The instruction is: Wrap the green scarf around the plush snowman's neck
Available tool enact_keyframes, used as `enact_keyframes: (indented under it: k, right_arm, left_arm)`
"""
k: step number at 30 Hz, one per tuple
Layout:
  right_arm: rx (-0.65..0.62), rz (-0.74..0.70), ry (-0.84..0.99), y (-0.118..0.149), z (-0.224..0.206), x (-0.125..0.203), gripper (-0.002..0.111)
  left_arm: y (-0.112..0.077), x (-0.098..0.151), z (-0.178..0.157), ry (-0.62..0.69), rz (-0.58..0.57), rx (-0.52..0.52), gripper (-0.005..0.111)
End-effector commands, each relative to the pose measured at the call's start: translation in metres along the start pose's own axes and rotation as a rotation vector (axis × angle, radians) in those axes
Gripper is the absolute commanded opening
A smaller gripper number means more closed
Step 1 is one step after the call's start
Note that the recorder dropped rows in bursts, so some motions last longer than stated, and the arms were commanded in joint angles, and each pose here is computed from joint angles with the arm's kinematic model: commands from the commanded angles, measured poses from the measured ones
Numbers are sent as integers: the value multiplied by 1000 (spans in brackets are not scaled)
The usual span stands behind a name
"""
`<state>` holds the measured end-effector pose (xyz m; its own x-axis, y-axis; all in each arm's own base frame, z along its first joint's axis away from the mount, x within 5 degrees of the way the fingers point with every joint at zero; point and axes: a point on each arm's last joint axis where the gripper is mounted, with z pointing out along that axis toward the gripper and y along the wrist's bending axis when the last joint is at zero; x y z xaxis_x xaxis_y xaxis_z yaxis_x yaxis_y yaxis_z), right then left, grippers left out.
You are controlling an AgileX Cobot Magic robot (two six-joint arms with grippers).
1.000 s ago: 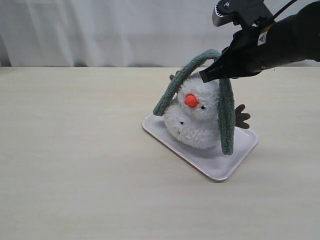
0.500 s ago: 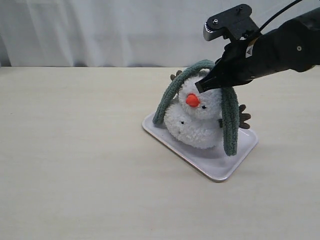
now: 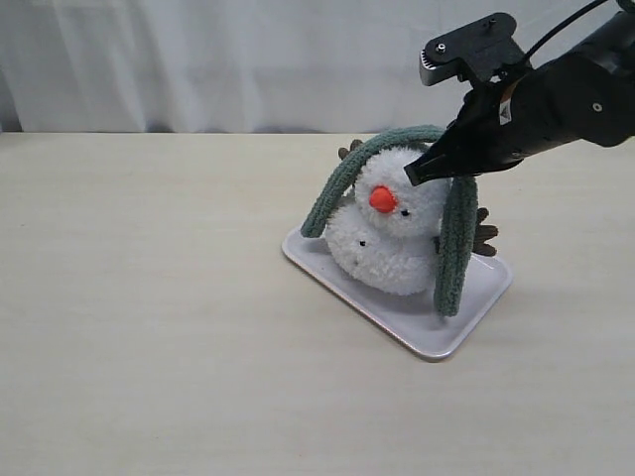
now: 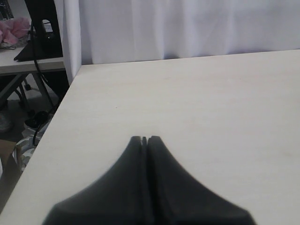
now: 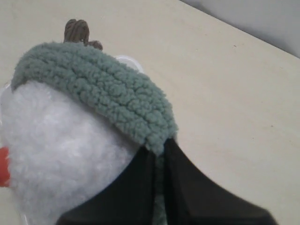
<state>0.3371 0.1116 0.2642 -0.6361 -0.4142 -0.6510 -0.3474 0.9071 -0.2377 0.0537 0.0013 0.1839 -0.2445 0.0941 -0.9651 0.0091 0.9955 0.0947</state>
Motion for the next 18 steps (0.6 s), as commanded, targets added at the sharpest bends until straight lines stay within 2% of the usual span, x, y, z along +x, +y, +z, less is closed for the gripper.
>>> enact_keyframes:
  k: [1, 5, 8, 11, 18]
  right_arm:
    - [-8, 27, 26, 1, 5, 3, 17]
    - [-17, 45, 40, 2, 7, 4, 37]
    - [-14, 74, 33, -1, -2, -5, 44]
    - [-29, 121, 65, -4, -14, -17, 45]
    - [-102, 74, 149, -7, -41, -39, 45]
  left_arm:
    - [0, 0, 0, -9, -4, 1, 0]
    - [0, 0, 0, -9, -4, 1, 0]
    - [0, 0, 0, -9, -4, 1, 0]
    - [0, 0, 0, -9, -4, 1, 0]
    - [0, 0, 0, -9, -4, 1, 0]
